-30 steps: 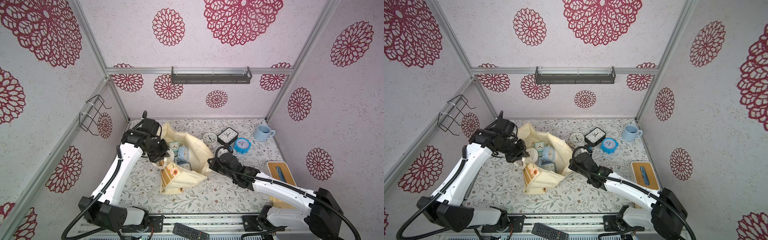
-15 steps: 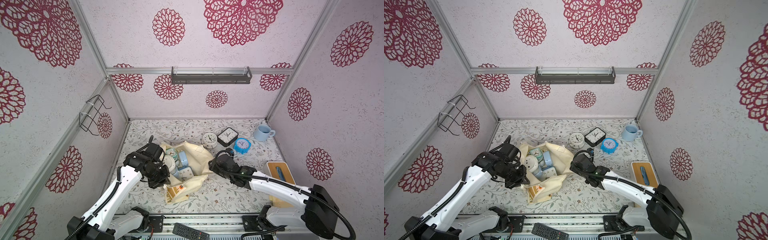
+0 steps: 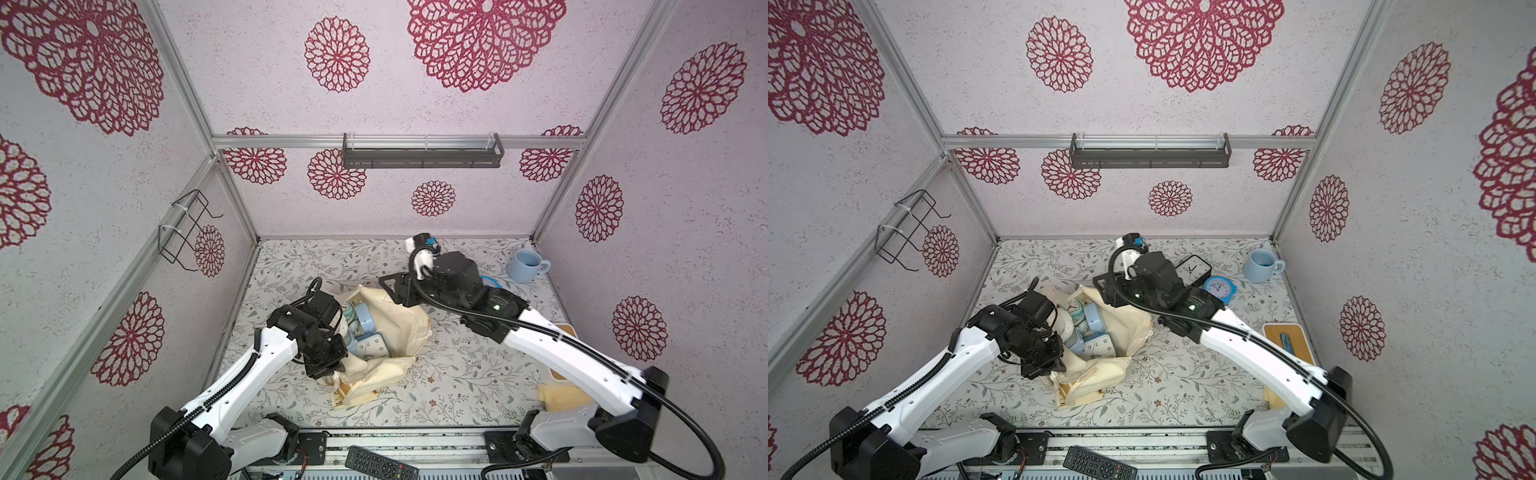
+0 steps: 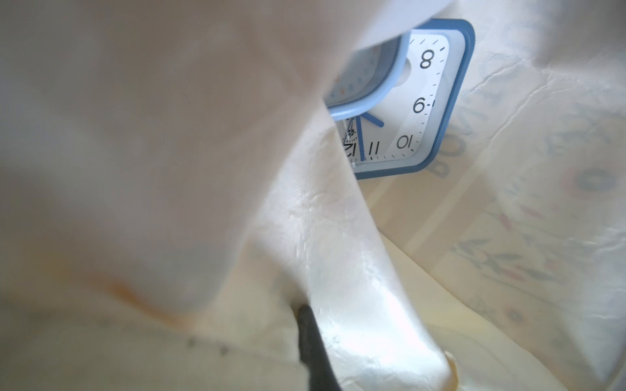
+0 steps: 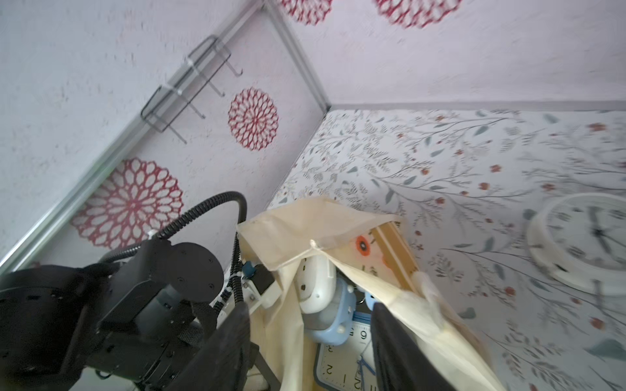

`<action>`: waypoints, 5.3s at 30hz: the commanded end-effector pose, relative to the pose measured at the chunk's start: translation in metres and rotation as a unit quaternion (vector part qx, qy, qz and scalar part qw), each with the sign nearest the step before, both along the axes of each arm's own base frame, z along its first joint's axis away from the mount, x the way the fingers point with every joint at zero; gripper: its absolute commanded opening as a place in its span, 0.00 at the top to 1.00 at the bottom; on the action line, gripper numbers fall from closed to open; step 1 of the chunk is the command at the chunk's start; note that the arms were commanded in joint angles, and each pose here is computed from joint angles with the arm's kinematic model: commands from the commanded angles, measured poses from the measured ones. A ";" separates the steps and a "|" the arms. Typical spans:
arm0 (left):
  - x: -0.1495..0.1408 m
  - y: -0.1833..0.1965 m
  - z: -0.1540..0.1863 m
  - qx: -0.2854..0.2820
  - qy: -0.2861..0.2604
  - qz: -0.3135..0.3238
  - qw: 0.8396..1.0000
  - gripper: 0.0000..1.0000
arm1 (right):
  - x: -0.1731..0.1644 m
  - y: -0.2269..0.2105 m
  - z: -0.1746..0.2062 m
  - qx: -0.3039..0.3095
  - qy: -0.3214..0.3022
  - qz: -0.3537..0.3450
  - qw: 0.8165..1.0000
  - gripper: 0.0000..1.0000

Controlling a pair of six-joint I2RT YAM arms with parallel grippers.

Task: Take the alarm clock out of the canvas bag
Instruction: Pick up the alarm from the canvas bag, then place the alarm at the center of the board, then adjust the canvas bag at the center of the board.

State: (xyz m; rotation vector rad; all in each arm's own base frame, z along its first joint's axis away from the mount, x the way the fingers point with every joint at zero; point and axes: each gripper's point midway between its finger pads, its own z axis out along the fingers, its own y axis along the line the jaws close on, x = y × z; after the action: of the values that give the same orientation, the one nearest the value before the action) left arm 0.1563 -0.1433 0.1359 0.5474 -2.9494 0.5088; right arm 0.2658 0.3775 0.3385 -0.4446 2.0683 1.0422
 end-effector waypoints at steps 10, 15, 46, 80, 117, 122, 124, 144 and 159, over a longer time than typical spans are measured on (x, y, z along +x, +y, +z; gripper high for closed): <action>-0.024 0.019 -0.003 0.032 0.013 0.001 0.999 1.00 | -0.033 0.101 -0.112 0.012 0.121 0.120 0.985 0.31; -0.021 0.017 0.001 0.034 0.015 -0.022 0.999 1.00 | -0.011 0.119 -0.136 0.037 0.147 0.082 0.985 0.26; -0.006 0.022 0.020 0.046 -0.003 -0.037 0.998 1.00 | 0.018 0.116 -0.156 0.025 0.138 0.023 0.990 0.58; 0.102 0.038 0.146 0.081 -0.244 -0.081 0.963 1.00 | 0.021 -0.248 -0.055 -0.329 0.011 -0.319 0.889 0.62; 0.099 0.016 0.136 0.006 -0.257 -0.060 0.965 1.00 | 0.075 -0.404 -0.191 -0.703 0.112 -0.374 0.595 0.59; 0.097 0.017 0.137 0.008 -0.256 -0.058 0.965 1.00 | 0.089 -0.405 -0.205 -0.704 0.118 -0.370 0.594 0.56; 0.098 0.018 0.138 0.011 -0.256 -0.057 0.965 1.00 | 0.093 -0.404 -0.211 -0.705 0.122 -0.367 0.595 0.54; 0.100 0.018 0.142 0.012 -0.254 -0.053 0.966 1.00 | 0.082 -0.355 -0.260 -0.576 0.189 -0.319 0.728 0.39; 0.076 0.020 0.106 0.048 -0.219 -0.129 0.966 1.00 | 0.058 -0.132 -0.003 -0.084 -0.001 -0.076 0.994 0.39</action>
State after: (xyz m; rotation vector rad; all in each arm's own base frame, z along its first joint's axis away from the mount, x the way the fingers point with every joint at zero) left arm 0.2326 -0.1257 0.2440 0.1417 -3.3765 0.5764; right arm 0.3564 0.1773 0.3310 -0.1826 2.1416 0.4372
